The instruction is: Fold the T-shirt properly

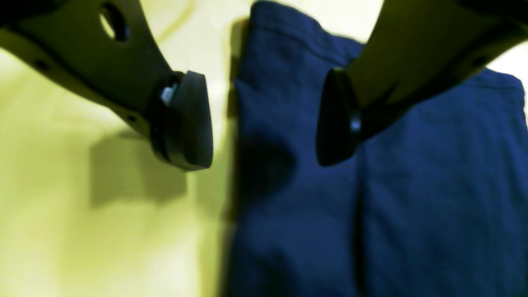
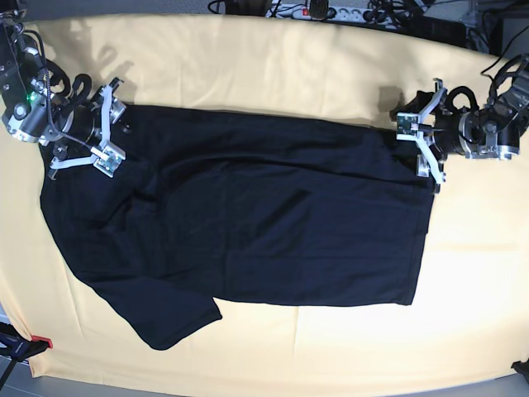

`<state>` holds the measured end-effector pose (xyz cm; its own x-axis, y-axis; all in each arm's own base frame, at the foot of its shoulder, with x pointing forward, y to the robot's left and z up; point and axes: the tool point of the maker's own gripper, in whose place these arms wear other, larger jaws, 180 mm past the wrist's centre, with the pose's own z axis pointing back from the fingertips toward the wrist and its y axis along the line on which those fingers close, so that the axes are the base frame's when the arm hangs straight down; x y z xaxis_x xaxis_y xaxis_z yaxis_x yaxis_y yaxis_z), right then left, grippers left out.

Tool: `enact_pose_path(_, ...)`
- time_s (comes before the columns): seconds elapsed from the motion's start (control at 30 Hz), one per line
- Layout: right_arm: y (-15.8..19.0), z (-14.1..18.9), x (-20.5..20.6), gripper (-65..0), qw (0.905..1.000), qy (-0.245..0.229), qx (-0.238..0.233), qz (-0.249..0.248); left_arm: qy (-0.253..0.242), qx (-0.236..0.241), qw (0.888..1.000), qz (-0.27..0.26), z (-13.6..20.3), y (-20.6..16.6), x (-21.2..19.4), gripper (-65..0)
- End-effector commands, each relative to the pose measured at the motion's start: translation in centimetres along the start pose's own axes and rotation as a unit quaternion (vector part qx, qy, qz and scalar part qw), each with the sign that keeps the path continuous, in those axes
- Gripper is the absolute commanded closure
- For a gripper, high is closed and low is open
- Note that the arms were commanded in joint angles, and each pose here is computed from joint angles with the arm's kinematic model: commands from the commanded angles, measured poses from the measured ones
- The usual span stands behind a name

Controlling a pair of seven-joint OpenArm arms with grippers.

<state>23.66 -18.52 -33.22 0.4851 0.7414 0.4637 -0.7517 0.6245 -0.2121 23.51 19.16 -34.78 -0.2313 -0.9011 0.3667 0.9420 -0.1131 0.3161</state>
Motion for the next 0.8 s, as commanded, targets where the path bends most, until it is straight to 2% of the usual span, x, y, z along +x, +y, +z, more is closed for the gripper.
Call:
enact_pose_path(0.0, -0.6, 0.5, 0.2, -40.0, 0.9999, -0.003, -0.010, 0.009, 0.015, 0.012, 1.000, -0.016, 0.8, 0.8, -0.7, -40.6)
enact_pose_path(0.13, 0.3, 0.3, -0.5, -40.0, 1.0000, 0.004, 0.000, 0.000, 0.050, 0.012, 0.998, -0.045, 0.8, 0.7, -2.0, -40.6)
enact_pose_path(0.33, 1.1, 0.1, -1.0, -40.0, 0.9999, 0.008, 0.008, -0.005, 0.059, 0.002, 0.997, -0.045, 1.0, 0.0, -2.6, -40.6)
enact_pose_path(0.47, 1.1, 0.1, -0.9, -40.0, 0.9999, 0.008, 0.008, -0.006, 0.095, 0.001, 0.994, -0.062, 1.6, 0.1, -4.4, -40.6)
enact_pose_path(0.77, 1.1, 0.1, -0.9, -40.0, 0.9999, 0.008, 0.008, -0.005, 0.127, -0.007, 0.991, -0.047, 1.9, -0.3, -7.0, -40.6)
